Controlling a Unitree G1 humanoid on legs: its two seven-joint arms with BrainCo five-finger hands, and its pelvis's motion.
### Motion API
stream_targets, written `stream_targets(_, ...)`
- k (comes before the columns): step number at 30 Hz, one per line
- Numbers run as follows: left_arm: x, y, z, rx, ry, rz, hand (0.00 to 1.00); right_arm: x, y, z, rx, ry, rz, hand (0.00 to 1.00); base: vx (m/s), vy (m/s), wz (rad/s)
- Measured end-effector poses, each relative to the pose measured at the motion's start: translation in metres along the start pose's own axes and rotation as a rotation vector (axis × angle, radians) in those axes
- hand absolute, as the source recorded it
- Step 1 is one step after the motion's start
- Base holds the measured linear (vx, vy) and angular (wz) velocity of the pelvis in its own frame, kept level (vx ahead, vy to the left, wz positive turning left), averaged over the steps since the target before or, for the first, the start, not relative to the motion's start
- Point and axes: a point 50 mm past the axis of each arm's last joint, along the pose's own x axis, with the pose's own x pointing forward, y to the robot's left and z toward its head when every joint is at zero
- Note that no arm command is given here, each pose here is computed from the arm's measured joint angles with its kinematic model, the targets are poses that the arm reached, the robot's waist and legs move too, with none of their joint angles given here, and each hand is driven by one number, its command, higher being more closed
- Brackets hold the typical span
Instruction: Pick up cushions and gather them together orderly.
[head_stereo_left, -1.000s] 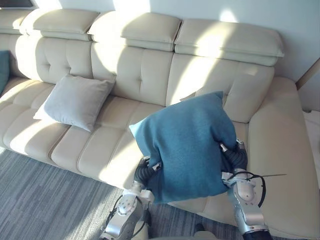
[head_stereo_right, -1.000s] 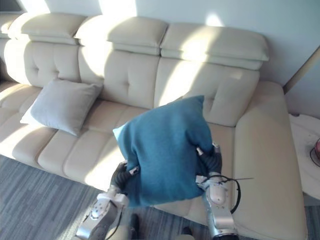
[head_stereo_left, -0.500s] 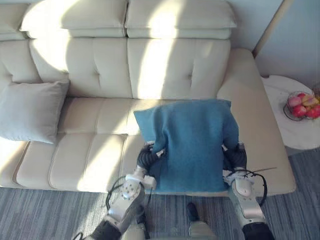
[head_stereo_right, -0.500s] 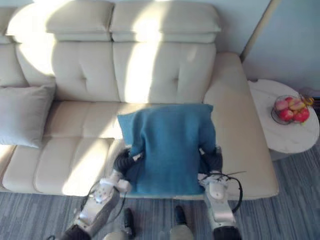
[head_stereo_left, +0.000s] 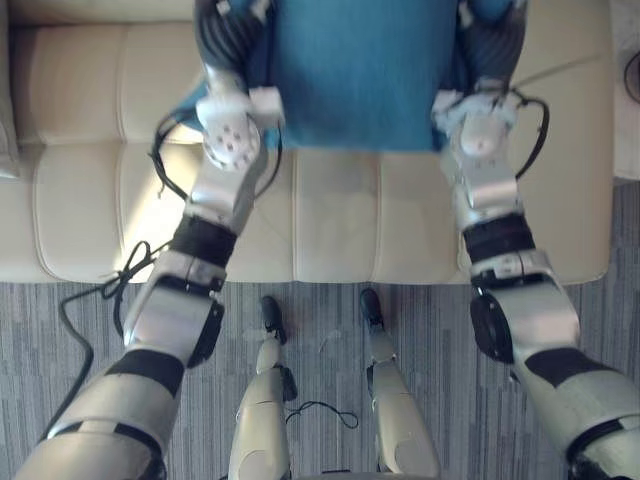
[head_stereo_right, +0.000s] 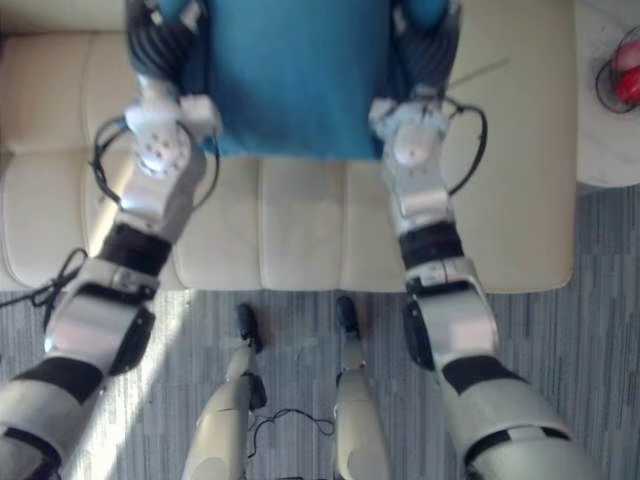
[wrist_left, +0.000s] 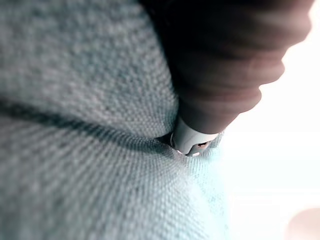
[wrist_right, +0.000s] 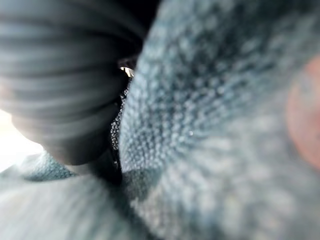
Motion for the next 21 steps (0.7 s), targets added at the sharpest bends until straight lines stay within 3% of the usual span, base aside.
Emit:
stream_targets(2, 0.038, -0.002, 0.041, 0.008, -0.065, 0.076, 0.0, 0.027, 0.004, 0.035, 0.053, -0.01, -0.078, 0.0, -0.09, 0.068, 0.06)
stream_targets(7, 0.042, 0.001, 0.034, 0.028, -0.01, 0.102, 0.0, 0.03, 0.006, 0.026, 0.024, 0.074, -0.077, 0.0, -0.02, 0.053, 0.0)
stream_targets(15, 0.035, -0.029, 0.026, -0.2, 0.108, 0.034, 0.0, 0.037, -0.003, 0.026, 0.146, 0.137, -0.05, 0.0, -0.01, 0.052, 0.04)
stream_targets(21, 0.017, -0.019, 0.0, -0.357, 0.164, 0.052, 0.0, 0.024, -0.018, 0.002, 0.138, 0.144, -0.051, 0.0, 0.0, 0.013, 0.0)
